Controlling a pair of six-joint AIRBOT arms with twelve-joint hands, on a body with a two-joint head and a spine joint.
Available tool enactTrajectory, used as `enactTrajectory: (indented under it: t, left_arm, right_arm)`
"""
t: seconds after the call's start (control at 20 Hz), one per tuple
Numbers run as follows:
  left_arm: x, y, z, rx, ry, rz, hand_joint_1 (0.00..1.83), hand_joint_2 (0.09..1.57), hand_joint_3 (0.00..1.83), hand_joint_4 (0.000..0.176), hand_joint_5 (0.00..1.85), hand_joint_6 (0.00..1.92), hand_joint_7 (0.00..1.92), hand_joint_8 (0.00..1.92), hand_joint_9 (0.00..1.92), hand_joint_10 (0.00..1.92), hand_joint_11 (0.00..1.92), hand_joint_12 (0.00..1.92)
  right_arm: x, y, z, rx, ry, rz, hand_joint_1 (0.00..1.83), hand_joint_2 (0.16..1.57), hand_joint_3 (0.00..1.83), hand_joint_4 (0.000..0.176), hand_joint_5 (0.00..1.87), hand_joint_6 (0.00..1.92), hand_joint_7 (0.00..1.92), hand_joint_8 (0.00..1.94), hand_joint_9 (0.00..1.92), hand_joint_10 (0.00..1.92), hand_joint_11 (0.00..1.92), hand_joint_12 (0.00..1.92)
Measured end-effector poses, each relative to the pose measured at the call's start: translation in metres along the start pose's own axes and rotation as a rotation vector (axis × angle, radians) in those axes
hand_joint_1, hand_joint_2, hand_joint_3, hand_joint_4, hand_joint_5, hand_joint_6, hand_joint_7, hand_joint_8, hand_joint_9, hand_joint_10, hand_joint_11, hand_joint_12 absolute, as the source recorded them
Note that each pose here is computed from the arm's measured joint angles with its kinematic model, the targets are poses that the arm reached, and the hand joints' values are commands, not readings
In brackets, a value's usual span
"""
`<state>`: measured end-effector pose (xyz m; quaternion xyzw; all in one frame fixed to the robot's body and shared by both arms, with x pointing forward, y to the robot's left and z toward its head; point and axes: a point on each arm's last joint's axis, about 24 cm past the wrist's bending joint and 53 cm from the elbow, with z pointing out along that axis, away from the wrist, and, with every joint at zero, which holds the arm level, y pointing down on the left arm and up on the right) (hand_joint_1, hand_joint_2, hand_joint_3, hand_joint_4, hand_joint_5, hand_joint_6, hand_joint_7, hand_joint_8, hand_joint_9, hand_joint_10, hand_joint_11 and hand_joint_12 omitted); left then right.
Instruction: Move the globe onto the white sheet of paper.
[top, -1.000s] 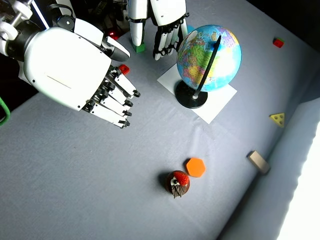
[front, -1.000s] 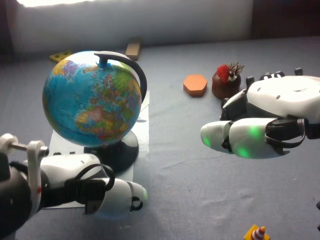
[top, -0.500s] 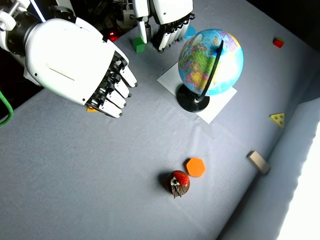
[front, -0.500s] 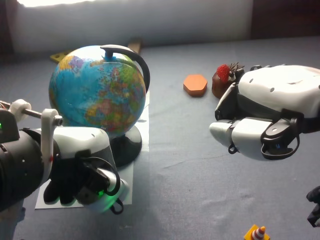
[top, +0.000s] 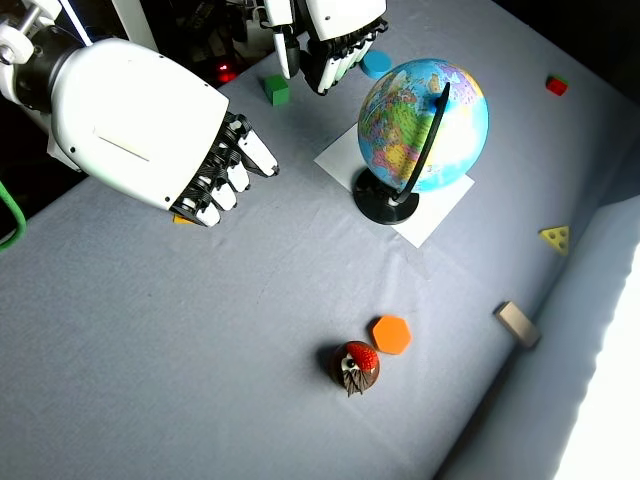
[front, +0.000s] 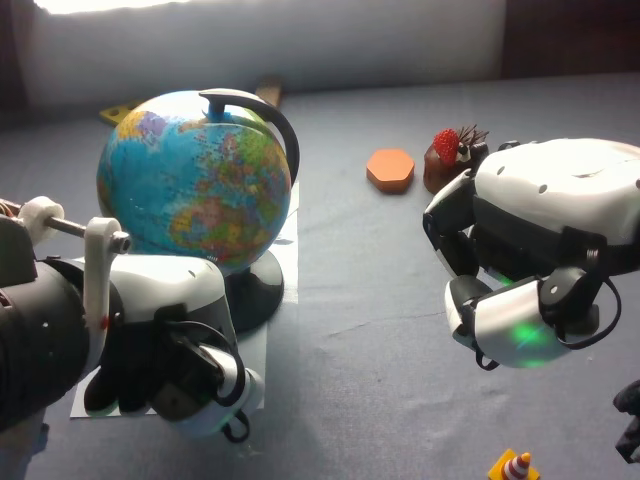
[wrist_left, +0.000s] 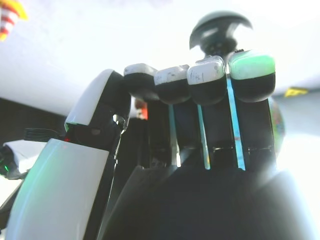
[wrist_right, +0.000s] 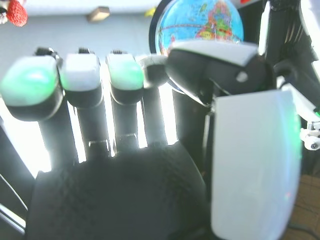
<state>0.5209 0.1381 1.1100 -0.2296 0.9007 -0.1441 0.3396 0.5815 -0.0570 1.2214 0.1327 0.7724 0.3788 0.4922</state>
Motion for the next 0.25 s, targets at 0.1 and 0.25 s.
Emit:
enactTrajectory:
  t: [0.1, 0.25]
  left_arm:
    - [-0.0026, 0.0000, -0.0016, -0.006, -0.004, 0.035, 0.72, 1.40, 0.00, 0.000, 0.90, 1.80, 0.95, 1.92, 1.07, 1.92, 1.07, 1.92]
    - [-0.0046, -0.0006, -0.0032, -0.009, -0.007, 0.030, 0.72, 1.40, 0.00, 0.000, 0.90, 1.80, 0.95, 1.92, 1.07, 1.92, 1.07, 1.92]
  right_arm:
    - [0.0007, 0.0003, -0.0002, -0.001, 0.002, 0.000, 0.94, 0.85, 1.14, 0.000, 0.72, 1.92, 1.19, 1.94, 1.19, 1.92, 1.25, 1.92]
    - [0.0044, -0.0033, -0.0007, 0.008, 0.011, 0.000, 0.94, 0.85, 1.14, 0.000, 0.73, 1.92, 1.19, 1.94, 1.19, 1.92, 1.25, 1.92]
